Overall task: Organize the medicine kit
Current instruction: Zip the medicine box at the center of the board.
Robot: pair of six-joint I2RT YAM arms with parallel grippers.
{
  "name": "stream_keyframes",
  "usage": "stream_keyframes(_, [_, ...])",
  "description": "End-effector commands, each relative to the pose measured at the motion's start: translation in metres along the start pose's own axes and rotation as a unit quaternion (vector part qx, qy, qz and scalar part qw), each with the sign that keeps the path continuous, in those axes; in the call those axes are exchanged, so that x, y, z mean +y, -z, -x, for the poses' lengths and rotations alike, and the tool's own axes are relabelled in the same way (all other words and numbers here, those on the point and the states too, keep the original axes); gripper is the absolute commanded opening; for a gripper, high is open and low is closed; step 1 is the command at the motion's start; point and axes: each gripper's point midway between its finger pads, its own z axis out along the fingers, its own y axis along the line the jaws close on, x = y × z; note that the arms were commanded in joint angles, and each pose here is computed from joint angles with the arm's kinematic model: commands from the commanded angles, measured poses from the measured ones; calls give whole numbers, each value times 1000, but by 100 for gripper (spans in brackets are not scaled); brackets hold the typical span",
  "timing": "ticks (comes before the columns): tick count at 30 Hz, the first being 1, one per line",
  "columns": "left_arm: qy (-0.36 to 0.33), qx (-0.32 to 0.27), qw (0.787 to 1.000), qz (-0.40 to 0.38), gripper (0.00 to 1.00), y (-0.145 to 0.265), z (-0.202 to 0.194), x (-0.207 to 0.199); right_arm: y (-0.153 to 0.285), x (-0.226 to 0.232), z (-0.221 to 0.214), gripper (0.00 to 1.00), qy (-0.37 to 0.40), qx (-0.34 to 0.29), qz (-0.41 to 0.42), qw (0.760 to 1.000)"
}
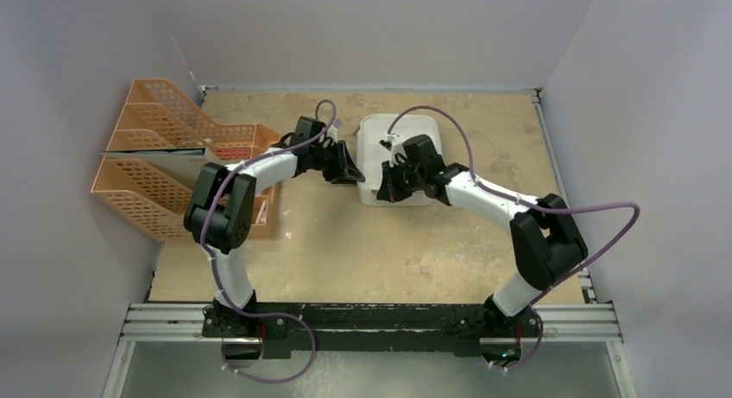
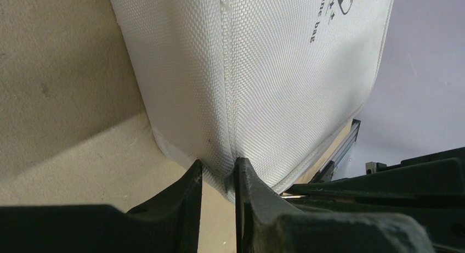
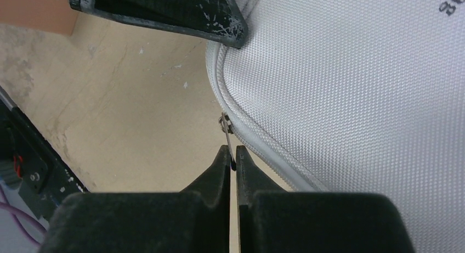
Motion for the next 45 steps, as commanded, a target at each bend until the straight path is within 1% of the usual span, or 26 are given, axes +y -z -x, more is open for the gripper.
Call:
stream_keyframes(1, [18, 50, 990, 130, 1, -7, -34, 78, 9, -48, -22, 0, -85, -14, -98, 991])
stream_keyframes(6, [18, 49, 989, 139, 1, -7, -35, 84, 22, -63, -29, 0, -100, -46, -130, 985])
stream_keyframes(11, [17, 51, 987, 149, 1, -8, -33, 89, 44, -73, -30, 0, -104, -78, -156, 979])
stream_keyframes(13, [14, 51, 986, 158, 1, -9, -32, 93, 54, -72, -27, 0, -87, -99, -156, 979])
stream_keyframes(15, [12, 52, 986, 160, 1, -9, -31, 95, 61, -71, -22, 0, -49, -124, -149, 980])
stream_keyframes(18, [10, 57, 984, 169, 0, -11, -33, 100, 68, -79, -24, 0, -17, -134, -170, 976])
stream_keyframes(20, [11, 59, 984, 168, 0, -11, -34, 100, 71, -83, -24, 0, -10, -141, -182, 973])
stream_keyframes(23, [17, 57, 988, 144, 0, -14, -35, 91, 74, -73, -12, 0, -18, -149, -161, 976])
stream_keyframes(24, [19, 56, 989, 134, 0, -15, -36, 87, 74, -67, -7, 0, -31, -145, -151, 977])
stream_keyframes(25, [21, 56, 990, 125, 0, -15, -37, 83, 71, -53, -3, 1, -52, -134, -122, 982])
stream_keyframes(27, [26, 57, 992, 112, 1, -16, -39, 78, 62, -31, 0, 13, -82, -123, -81, 986])
stream_keyframes(28, [29, 59, 992, 103, 1, -16, -40, 75, 56, -23, -2, 18, -81, -122, -81, 986])
stream_keyframes(31, [36, 60, 994, 86, 1, -16, -44, 68, 43, -6, 0, 27, -67, -155, -86, 982])
stream_keyframes(33, [37, 60, 994, 79, 1, -16, -45, 66, 34, -2, 3, 36, -96, -177, -88, 976])
stream_keyframes(35, [40, 63, 994, 74, 1, -16, -47, 64, 27, 2, 6, 41, -96, -197, -92, 971])
stream_keyframes(37, [40, 64, 995, 67, 1, -16, -47, 60, 21, 4, 11, 48, -86, -209, -110, 968])
stream_keyframes(39, [38, 62, 995, 64, 1, -16, -45, 57, 14, 8, 14, 57, -81, -216, -118, 966])
stream_keyframes(42, [37, 62, 995, 64, 1, -16, -45, 57, 6, 12, 19, 59, -82, -233, -138, 959])
stream_keyframes(45, [40, 65, 995, 62, 1, -19, -47, 58, -1, 15, 27, 61, -65, -254, -160, 952])
